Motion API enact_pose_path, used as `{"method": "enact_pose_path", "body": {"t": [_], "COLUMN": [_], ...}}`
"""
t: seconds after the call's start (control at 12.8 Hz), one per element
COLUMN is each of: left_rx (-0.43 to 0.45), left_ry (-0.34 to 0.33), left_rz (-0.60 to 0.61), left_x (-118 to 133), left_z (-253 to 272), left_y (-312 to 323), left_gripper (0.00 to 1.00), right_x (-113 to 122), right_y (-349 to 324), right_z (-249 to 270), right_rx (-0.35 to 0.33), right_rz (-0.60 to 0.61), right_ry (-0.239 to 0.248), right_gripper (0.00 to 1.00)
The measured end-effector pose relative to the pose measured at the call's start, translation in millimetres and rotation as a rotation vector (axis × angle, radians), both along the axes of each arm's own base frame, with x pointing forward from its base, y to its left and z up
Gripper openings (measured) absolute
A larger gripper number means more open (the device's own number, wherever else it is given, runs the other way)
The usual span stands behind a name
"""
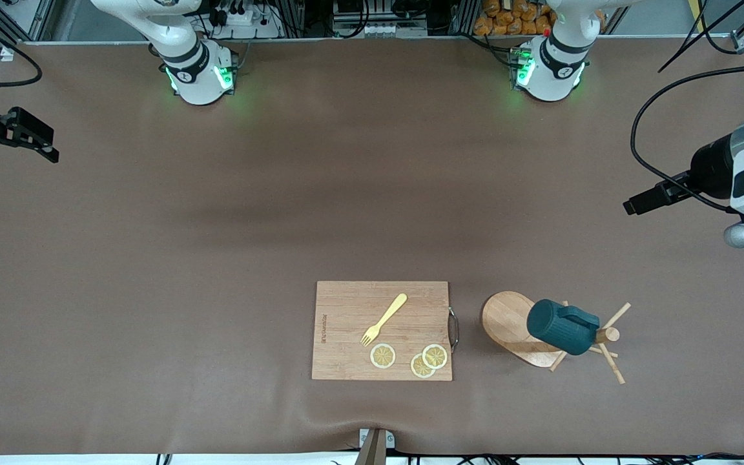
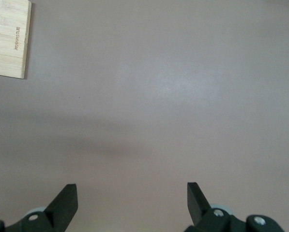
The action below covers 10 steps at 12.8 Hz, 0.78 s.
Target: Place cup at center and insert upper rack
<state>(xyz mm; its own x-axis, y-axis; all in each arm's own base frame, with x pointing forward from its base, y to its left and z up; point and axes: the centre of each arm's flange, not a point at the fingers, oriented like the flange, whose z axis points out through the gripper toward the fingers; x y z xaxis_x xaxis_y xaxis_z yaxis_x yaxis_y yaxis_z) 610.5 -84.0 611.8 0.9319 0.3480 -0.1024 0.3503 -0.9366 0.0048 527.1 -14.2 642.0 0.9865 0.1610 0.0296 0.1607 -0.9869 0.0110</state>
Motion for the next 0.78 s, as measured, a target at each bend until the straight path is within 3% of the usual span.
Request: {"method": "enact_pose_path", "body": {"t": [0.24, 0.39, 0.78], "left_rx": [0.055, 0.071, 0.095], "left_ry": [-0.053, -0.107, -0.144], "left_rz": [-0.096, -0.18, -0.248], "left_x": [-4, -9, -41], "left_z": [-3, -6, -15], "left_y": [-18, 2, 18], "left_gripper": [1.0, 1.0, 1.0], "right_x": [0, 0, 0], "right_y": [0, 0, 0], "right_z": [0, 0, 0], "right_rx": [0.0, 0.0, 0.0], "right_rz": [0.0, 0.0, 0.001], "right_ry": [0.0, 0.0, 0.0], "right_gripper": [1.0, 1.0, 1.0]}}
